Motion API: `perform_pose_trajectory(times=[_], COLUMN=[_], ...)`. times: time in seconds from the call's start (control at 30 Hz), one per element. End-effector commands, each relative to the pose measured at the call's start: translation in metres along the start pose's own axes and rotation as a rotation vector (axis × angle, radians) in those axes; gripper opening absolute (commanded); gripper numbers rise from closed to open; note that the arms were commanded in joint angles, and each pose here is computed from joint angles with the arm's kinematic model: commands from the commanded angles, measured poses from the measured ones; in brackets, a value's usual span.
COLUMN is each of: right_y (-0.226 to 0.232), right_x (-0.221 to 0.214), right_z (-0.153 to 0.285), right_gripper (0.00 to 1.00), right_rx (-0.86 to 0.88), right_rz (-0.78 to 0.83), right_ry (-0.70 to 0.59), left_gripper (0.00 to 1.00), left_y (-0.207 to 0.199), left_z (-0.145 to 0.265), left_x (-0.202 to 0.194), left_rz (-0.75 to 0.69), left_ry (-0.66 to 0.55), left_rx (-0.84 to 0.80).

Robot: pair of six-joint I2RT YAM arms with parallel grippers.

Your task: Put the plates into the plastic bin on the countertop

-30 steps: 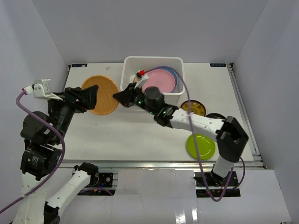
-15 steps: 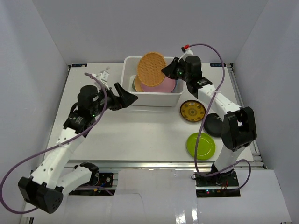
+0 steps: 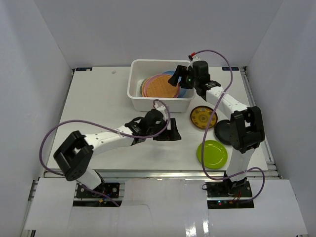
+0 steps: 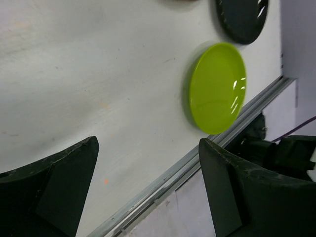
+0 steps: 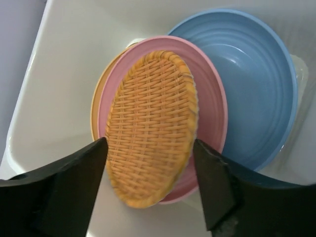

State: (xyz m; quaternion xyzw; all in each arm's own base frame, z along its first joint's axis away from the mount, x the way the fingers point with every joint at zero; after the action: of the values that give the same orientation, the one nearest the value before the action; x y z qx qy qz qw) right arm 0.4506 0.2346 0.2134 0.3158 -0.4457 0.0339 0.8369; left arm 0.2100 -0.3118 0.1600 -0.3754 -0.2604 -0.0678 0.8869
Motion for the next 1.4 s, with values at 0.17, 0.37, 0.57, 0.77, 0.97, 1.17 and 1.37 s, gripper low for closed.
perform_pose_trajectory(times=[0.17, 0.37, 0.57, 0.77, 0.97, 1.17, 1.37], right_y=[0.039, 0.009, -0.044, -0.087, -0.132, -0.169, -0.199], right_x=[0.08, 0.066, 0.029, -0.016, -0.064, -0.107, -0.126], right_z=[0.094, 0.163, 0.222, 0.246, 0.257, 0.269, 0.297], right_gripper=[0.89, 0.85, 0.59, 0.46, 0.64, 0.91, 0.84], right_rx=[0.056, 0.034, -0.128, -0.267, -0.441, -0.595, -0.826], right_rz=[0.169, 0.118, -0.002, -0.112, -0.208, -0.351, -0.475], right_ry=[-0.215, -0.265, -0.387, -0.423, -0.422, -0.449, -0.5], left_gripper=[0.88, 0.84, 0.75, 0.59, 0.07, 0.0, 0.0], left_y=[-0.046, -0.066, -0.059, -0.054, -0.039, -0.037, -0.058], left_z=[-0.062, -0.091, -0.126, -0.152, -0.152, -0.112, -0.04], left_x=[-0.042, -0.062, -0.081, -0.095, -0.094, -0.081, -0.045], left_rz=[-0.1, -0.132, -0.187, -0.239, -0.287, -0.314, -0.309], left_ry=[0.081, 0.161, 0.219, 0.273, 0.258, 0.186, -0.021], left_rx=[-0.095, -0.175, -0.109, -0.036, 0.068, 0.089, 0.004])
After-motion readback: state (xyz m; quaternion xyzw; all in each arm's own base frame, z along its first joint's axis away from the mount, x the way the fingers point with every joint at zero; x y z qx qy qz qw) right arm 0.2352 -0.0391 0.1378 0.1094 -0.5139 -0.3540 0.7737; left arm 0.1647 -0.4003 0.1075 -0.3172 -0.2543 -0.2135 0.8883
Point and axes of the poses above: each gripper's point midway between its finger pads, its own z axis back along the fingers, its own y axis along the line the jaws close on, x = y × z, the point moved 5 cm from there along z, back along the fingers, and after that the axes turned 1 degree about z, right-handed, at the moved point
